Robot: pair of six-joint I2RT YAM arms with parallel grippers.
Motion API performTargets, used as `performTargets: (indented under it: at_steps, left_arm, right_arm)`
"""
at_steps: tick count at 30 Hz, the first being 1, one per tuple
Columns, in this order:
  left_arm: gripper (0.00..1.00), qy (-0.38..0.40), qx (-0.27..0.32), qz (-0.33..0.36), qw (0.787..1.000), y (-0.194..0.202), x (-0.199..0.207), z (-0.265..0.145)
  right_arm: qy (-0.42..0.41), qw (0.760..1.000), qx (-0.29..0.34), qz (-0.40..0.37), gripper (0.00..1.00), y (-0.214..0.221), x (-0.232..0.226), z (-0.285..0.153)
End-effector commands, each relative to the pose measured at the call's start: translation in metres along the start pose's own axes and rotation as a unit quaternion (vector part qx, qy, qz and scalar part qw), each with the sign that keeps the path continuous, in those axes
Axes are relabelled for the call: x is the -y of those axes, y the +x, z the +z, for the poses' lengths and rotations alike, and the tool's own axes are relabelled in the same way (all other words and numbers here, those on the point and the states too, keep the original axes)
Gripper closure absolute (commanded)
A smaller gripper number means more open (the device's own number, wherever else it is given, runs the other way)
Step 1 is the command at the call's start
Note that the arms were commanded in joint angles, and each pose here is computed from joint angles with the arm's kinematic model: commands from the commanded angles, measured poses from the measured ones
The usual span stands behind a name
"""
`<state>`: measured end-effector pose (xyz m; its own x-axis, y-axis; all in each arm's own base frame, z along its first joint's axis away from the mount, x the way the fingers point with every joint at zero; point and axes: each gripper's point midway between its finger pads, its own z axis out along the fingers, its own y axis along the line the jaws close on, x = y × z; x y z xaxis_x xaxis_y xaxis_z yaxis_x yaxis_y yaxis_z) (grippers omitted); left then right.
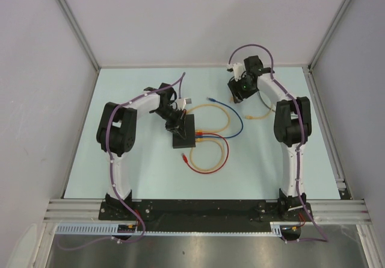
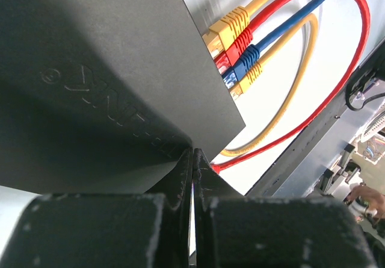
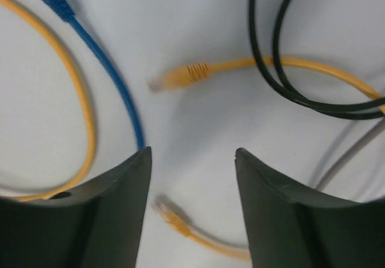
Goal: Pull the plug from the switch port
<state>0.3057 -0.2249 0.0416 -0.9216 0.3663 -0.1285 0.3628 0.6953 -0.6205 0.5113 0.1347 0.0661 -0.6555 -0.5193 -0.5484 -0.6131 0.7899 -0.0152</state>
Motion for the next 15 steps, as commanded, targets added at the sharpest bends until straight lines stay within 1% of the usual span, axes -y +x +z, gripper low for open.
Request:
performTargets:
  at_steps: [1, 2, 3, 5, 6, 9, 11, 13, 15]
  left_arm:
    - [1.00, -0.061, -0.012, 0.034, 0.997, 0.003, -0.024, 0.010]
    - [1.00, -0.063, -0.009, 0.037, 0.997, 0.002, -0.023, 0.009]
    - [1.00, -0.064, -0.007, 0.038, 0.997, 0.001, -0.023, 0.008]
    - [1.00, -0.065, -0.001, 0.043, 0.997, -0.001, -0.020, 0.005]
    - [1.00, -0.067, 0.001, 0.044, 0.997, -0.002, -0.021, 0.003]
    - [1.00, -0.082, 0.002, 0.050, 0.995, -0.004, -0.025, 0.000]
    - [1.00, -0.086, 0.005, 0.054, 0.995, -0.005, -0.024, -0.003]
    - [1.00, -0.072, 0.033, 0.070, 0.994, -0.013, -0.011, -0.017]
    - [0.95, -0.051, 0.061, 0.082, 0.993, -0.015, 0.006, -0.032]
  right_arm:
    - [-0.022, 0.999, 0.043, -0.006, 0.29, -0.032, -0.033, -0.016]
    - [-0.036, 0.998, 0.050, -0.007, 0.24, -0.038, -0.042, -0.019]
    - [-0.067, 0.996, 0.060, -0.005, 0.24, -0.044, -0.060, -0.022]
    - [-0.103, 0.992, 0.071, -0.003, 0.23, -0.051, -0.082, -0.031]
    - [-0.140, 0.987, 0.077, -0.002, 0.23, -0.055, -0.102, -0.034]
    - [-0.210, 0.974, 0.079, 0.007, 0.19, -0.054, -0.136, -0.041]
    - [-0.238, 0.968, 0.074, 0.002, 0.18, -0.052, -0.156, -0.043]
    - [-0.268, 0.961, 0.069, -0.003, 0.18, -0.050, -0.174, -0.044]
    - [-0.288, 0.955, 0.069, -0.003, 0.18, -0.050, -0.184, -0.046]
